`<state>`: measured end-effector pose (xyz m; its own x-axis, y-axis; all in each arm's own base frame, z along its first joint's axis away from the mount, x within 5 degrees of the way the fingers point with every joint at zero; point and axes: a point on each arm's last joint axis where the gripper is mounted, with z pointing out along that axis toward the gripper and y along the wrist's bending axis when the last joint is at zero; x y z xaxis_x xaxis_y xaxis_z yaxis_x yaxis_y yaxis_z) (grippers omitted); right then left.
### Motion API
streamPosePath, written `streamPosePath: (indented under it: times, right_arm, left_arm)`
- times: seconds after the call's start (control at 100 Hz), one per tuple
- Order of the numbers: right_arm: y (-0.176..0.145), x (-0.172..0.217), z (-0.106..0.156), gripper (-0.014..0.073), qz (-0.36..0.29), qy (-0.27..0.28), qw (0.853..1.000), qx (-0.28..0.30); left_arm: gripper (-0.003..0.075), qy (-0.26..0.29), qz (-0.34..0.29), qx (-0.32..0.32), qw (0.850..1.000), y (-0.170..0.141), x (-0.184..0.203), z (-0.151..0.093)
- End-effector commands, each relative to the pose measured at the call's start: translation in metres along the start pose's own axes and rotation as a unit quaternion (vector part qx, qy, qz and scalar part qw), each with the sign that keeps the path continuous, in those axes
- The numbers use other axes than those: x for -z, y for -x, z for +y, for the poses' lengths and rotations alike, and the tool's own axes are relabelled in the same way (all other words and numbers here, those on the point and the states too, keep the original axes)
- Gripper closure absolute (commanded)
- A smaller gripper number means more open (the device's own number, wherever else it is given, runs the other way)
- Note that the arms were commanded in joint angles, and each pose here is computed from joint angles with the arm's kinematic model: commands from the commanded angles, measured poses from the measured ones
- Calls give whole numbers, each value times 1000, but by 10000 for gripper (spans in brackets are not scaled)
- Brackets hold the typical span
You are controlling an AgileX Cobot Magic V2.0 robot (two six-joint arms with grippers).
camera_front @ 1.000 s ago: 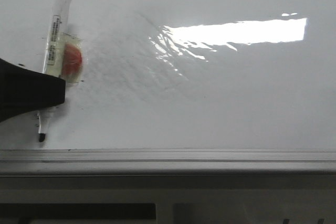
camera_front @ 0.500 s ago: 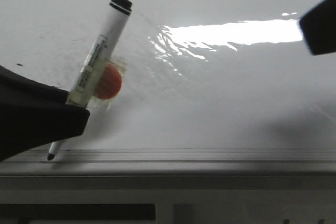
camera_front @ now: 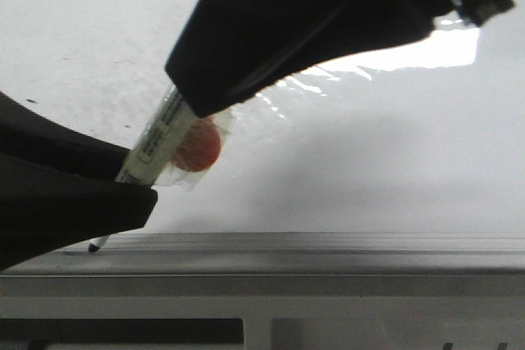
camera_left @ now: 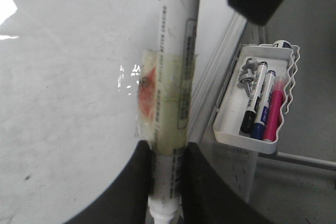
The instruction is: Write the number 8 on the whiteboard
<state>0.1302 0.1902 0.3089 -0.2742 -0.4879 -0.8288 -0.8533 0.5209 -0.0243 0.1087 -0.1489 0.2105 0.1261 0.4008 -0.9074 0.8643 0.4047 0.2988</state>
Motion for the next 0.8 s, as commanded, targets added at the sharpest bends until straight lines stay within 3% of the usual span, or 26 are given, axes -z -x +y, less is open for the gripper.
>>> streamPosePath:
  times: [0.0,0.17,0.33,0.42,0.52,0.59,0.79]
  right_arm:
    - [22,3,-1,286,-54,-5,999,0]
    - [26,-7,-2,342,-44,-3,999,-2]
    - [26,-7,-1,547,-42,-1,999,-15]
    - [26,-7,-1,666,-42,-1,999,-15]
    - [26,-7,-1,666,-38,0,999,-10]
    - [26,-7,-1,666,-37,0,999,-9]
    - [28,-5,-1,666,-38,3,999,-15]
  left_arm:
    - [741,11,-60,3,998,18,0,5]
    - [741,11,-60,3,998,18,0,5]
    - [735,11,-60,3,998,18,0,5]
    - [651,11,-60,3,998,18,0,5]
    - [463,11,-60,3,998,18,0,5]
    - [376,11,-60,4,998,18,0,5]
    - [365,23,-68,13,997,22,6,7]
